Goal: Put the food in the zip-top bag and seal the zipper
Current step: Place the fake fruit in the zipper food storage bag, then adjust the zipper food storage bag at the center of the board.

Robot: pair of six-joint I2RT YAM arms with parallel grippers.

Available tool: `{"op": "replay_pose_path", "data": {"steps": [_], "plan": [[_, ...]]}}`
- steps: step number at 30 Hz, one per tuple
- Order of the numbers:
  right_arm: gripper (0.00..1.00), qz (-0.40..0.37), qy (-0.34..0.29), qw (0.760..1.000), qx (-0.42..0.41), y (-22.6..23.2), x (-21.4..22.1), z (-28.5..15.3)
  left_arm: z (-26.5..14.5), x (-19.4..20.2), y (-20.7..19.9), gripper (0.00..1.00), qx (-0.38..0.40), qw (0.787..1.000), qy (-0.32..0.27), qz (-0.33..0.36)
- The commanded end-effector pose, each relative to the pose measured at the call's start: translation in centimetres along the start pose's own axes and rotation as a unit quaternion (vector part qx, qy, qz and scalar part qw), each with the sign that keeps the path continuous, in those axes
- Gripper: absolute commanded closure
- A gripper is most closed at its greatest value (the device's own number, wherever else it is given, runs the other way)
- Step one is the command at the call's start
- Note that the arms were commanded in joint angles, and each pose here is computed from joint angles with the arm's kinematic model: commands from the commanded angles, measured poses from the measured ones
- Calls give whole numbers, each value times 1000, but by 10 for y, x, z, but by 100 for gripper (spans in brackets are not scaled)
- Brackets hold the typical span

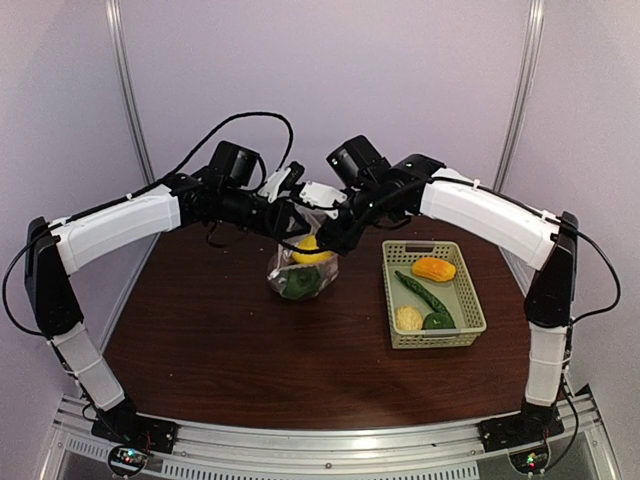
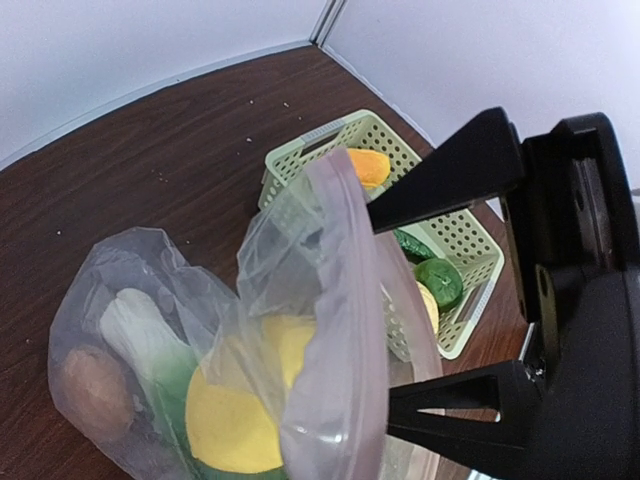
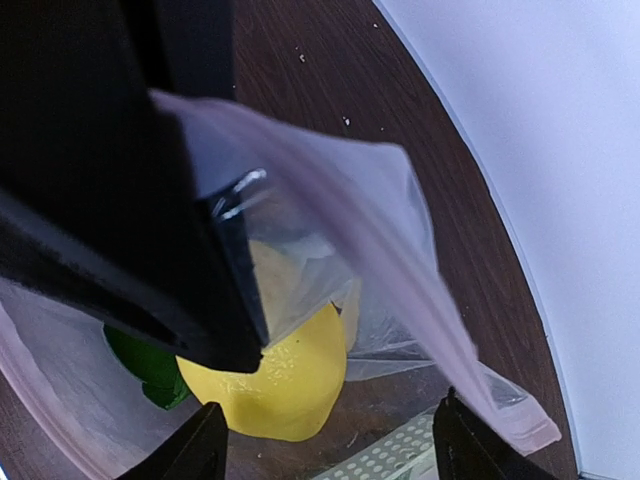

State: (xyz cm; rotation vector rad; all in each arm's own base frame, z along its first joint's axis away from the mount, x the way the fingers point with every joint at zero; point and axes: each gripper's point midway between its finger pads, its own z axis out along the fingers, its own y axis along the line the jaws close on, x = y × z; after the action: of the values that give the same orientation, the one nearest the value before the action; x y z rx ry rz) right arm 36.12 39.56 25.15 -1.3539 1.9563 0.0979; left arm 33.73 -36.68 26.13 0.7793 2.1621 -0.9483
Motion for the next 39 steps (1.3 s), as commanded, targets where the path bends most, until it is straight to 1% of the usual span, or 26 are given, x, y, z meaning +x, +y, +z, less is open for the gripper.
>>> {"op": "replay_pose_path", "data": {"steps": [1, 3, 5, 7, 8, 9, 11, 15, 19, 23, 25, 27, 31, 36, 39], "plan": [[28, 3, -14, 1000, 5, 1, -8, -27, -7, -13, -4, 100, 7, 1000, -29, 5], [28, -5, -37, 999, -13, 7, -12, -45, -6, -13, -1, 100, 0, 1000, -29, 3], [28, -32, -62, 996, -49, 20, -12, -66, -6, -13, 1, 100, -3, 1000, -29, 2], [29, -86, -74, 988, -101, 42, -4, -83, -5, -12, 2, 100, -5, 1000, -27, 1], [29, -126, -73, 982, -121, 51, 6, -89, -4, -12, 3, 100, -6, 1000, -27, 1], [29, -151, -66, 978, -129, 56, 14, -89, -3, -11, 3, 100, -4, 1000, -25, 0], [30, -193, -45, 971, -136, 61, 27, -86, -1, -9, 3, 100, -1, 1000, -21, -2], [36, -245, -18, 957, -154, 71, 37, -75, 2, -7, 5, 100, 0, 1000, -17, -4], [36, -303, 8, 943, -138, 87, 41, -59, 2, -7, 5, 100, -1, 1000, -17, -3], [37, -329, 27, 936, -119, 95, 42, -39, 2, -7, 6, 100, -4, 1000, -16, -2], [40, -336, 40, 933, -122, 99, 45, -31, 1, -7, 6, 100, -4, 1000, -16, -1], [46, -340, 54, 932, -114, 99, 48, -22, 1, -8, 5, 100, -4, 1000, -16, 0], [72, -334, 66, 936, -84, 90, 46, -14, -1, -9, 6, 100, -7, 1000, -17, 1], [95, -328, 59, 942, -48, 77, 35, -21, -2, -9, 7, 100, -8, 1000, -17, 0], [100, -319, 32, 947, -30, 70, 15, -41, -7, -15, 5, 100, -5, 1000, -20, 8]]}}
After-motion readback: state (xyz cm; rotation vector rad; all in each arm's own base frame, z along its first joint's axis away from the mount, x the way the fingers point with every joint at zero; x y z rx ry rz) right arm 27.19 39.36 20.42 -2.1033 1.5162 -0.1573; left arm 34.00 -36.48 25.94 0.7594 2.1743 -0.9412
